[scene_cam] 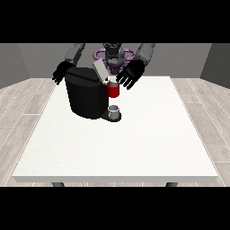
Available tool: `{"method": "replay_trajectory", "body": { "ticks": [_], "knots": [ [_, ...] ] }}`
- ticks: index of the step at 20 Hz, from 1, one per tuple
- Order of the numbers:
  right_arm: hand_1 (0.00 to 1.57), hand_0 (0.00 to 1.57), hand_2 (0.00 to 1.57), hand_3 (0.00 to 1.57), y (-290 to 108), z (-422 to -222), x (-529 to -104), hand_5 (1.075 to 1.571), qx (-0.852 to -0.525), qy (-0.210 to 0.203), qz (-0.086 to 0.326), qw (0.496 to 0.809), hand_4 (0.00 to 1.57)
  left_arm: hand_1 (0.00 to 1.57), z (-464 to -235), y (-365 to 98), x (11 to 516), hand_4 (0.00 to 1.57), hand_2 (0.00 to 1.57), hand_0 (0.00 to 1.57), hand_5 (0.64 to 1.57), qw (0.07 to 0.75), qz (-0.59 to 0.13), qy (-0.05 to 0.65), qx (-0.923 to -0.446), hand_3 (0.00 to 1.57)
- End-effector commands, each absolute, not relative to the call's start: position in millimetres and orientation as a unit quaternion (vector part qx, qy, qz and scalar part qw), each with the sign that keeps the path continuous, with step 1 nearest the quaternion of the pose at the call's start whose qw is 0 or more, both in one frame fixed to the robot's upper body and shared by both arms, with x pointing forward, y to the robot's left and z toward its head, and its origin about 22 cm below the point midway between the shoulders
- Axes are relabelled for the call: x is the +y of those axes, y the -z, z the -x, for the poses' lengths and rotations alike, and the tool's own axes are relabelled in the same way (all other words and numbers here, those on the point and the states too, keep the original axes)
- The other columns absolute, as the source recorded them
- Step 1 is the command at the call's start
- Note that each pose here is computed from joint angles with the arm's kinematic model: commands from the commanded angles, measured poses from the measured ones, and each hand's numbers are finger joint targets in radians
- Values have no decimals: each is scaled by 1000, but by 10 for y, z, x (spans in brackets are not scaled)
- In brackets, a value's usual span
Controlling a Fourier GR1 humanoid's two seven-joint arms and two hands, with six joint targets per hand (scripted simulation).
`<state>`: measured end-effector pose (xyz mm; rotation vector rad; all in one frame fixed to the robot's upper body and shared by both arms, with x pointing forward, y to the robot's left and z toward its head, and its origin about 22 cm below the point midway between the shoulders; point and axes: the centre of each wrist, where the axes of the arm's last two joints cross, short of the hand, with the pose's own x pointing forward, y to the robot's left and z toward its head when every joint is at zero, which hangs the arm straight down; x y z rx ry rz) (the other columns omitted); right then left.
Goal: Insert the coffee pod into the coffee machine and close the lid
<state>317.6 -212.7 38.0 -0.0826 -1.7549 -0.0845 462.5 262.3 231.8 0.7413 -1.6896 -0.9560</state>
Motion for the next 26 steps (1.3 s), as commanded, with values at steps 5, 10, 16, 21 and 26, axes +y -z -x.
{"method": "replay_trajectory", "body": {
  "ticks": [5, 10, 16, 21, 26],
  "knots": [
    [0, 0, 0, 0, -305, -3180, -2093, 1571, -769, 41, 42, 637, 435, 0, -4616, -2330, 2675, 0, 0, 0, 1571, 504, -319, 449, -665, 0],
    [0, 0, 0, 0, -338, -3193, -2221, 1571, -756, 38, 45, 652, 338, 0, -4616, -2232, 2635, 0, 0, 0, 1571, 501, -321, 452, -664, 0],
    [0, 0, 0, 0, -109, -3117, -2384, 1571, -735, 49, 58, 674, 416, 0, -4608, -2201, 2569, 0, 0, 0, 1571, 518, -296, 468, -652, 0],
    [0, 0, 0, 0, 53, -2957, -2243, 1571, -741, 57, 42, 667, 427, 0, -4579, -2045, 2657, 0, 0, 0, 1571, 519, -306, 453, -657, 0],
    [0, 0, 0, 0, 106, -2898, -2384, 1571, -716, 70, 53, 693, 434, 0, -4529, -1541, 2417, 0, 0, 0, 1571, 568, -240, 427, -661, 0]
  ]
}}
